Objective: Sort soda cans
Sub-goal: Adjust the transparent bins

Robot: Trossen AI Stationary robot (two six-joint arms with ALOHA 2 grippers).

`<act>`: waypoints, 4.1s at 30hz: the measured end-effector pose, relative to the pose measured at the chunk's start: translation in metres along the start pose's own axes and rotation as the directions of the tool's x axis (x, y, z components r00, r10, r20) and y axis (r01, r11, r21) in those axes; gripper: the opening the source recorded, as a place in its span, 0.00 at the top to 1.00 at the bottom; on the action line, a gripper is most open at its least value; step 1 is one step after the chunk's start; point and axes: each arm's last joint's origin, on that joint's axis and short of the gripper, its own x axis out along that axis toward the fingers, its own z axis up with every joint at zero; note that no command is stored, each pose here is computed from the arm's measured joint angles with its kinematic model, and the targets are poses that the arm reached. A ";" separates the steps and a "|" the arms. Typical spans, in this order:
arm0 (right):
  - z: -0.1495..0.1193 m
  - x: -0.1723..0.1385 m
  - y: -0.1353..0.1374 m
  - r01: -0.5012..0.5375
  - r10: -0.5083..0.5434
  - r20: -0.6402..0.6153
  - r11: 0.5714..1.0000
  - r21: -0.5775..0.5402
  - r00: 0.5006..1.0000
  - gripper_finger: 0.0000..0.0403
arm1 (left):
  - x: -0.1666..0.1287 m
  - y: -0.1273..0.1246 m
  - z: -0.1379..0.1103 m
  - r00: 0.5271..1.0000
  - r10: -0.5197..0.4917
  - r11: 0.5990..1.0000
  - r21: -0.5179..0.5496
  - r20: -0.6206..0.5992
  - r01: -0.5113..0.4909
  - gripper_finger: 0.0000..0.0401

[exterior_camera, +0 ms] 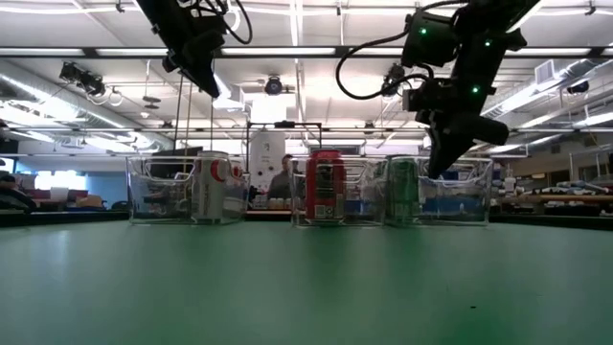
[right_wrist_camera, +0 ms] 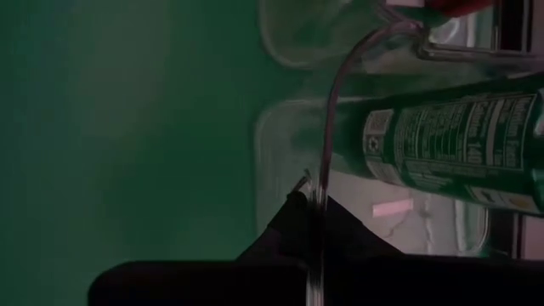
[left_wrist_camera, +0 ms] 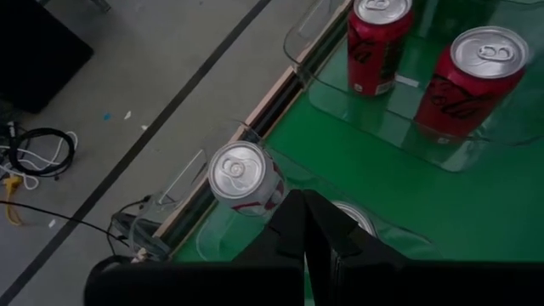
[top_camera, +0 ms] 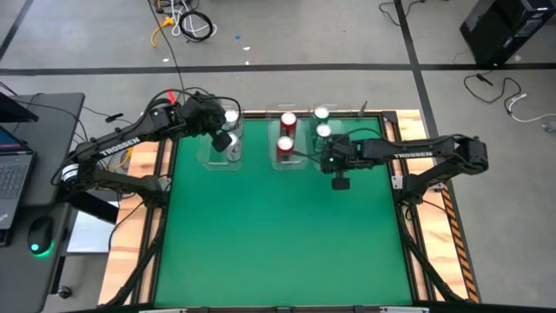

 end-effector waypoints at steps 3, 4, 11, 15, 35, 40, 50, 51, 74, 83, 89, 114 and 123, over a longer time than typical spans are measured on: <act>0.006 0.006 0.000 0.003 -0.003 0.037 1.000 -0.020 0.999 1.00 | 0.000 0.000 0.000 1.000 -0.007 1.000 0.002 -0.005 0.007 1.00; 0.009 0.008 0.000 0.005 -0.004 0.052 1.000 -0.024 0.999 1.00 | 0.000 0.000 -0.001 1.000 -0.007 1.000 0.002 -0.007 0.007 1.00; 0.017 0.019 0.001 0.015 -0.013 0.082 1.000 -0.021 0.997 1.00 | 0.000 -0.001 -0.001 1.000 -0.018 1.000 0.003 -0.012 0.019 1.00; 0.017 0.018 0.001 0.009 -0.009 0.085 1.000 0.006 0.996 1.00 | 0.000 -0.001 -0.002 1.000 -0.019 1.000 0.005 -0.021 0.019 1.00; -0.019 -0.057 -0.014 0.026 -0.088 0.167 0.939 0.344 0.982 0.62 | 0.005 0.006 -0.029 0.963 0.027 0.989 -0.136 -0.268 -0.065 1.00; -0.037 -0.066 -0.024 0.059 -0.112 0.108 0.911 0.409 0.988 0.68 | 0.012 0.029 -0.052 0.968 0.001 0.963 -0.260 -0.250 -0.068 1.00; -0.043 -0.072 -0.031 0.087 -0.157 0.105 0.868 0.489 0.982 0.98 | 0.027 0.069 -0.083 0.924 0.161 0.875 -0.383 -0.347 -0.296 1.00; -0.044 -0.071 -0.032 0.089 -0.158 0.089 0.848 0.523 0.983 0.98 | 0.029 0.073 -0.087 0.920 0.163 0.865 -0.396 -0.357 -0.308 1.00; -0.095 0.008 -0.057 0.078 -0.222 0.046 0.517 0.852 0.974 1.00 | 0.085 0.065 -0.147 0.966 -0.064 0.845 -0.528 -0.252 -0.081 1.00; -0.093 0.005 -0.059 0.071 -0.246 0.079 0.547 0.834 0.966 1.00 | 0.096 0.062 -0.155 0.986 -0.064 0.858 -0.512 -0.153 -0.024 1.00; -0.094 0.001 -0.060 0.064 -0.257 0.093 0.542 0.838 0.962 1.00 | 0.099 0.065 -0.153 0.994 0.034 0.859 -0.505 -0.102 -0.081 1.00; -0.105 0.015 -0.065 -0.032 -0.261 0.184 0.497 0.867 0.948 1.00 | 0.114 0.044 -0.164 0.993 -0.079 0.845 -0.522 0.093 0.116 1.00; -0.106 0.004 -0.067 0.001 -0.318 0.200 0.536 0.844 0.927 1.00 | 0.106 0.046 -0.154 0.979 -0.066 0.852 -0.500 0.192 0.155 1.00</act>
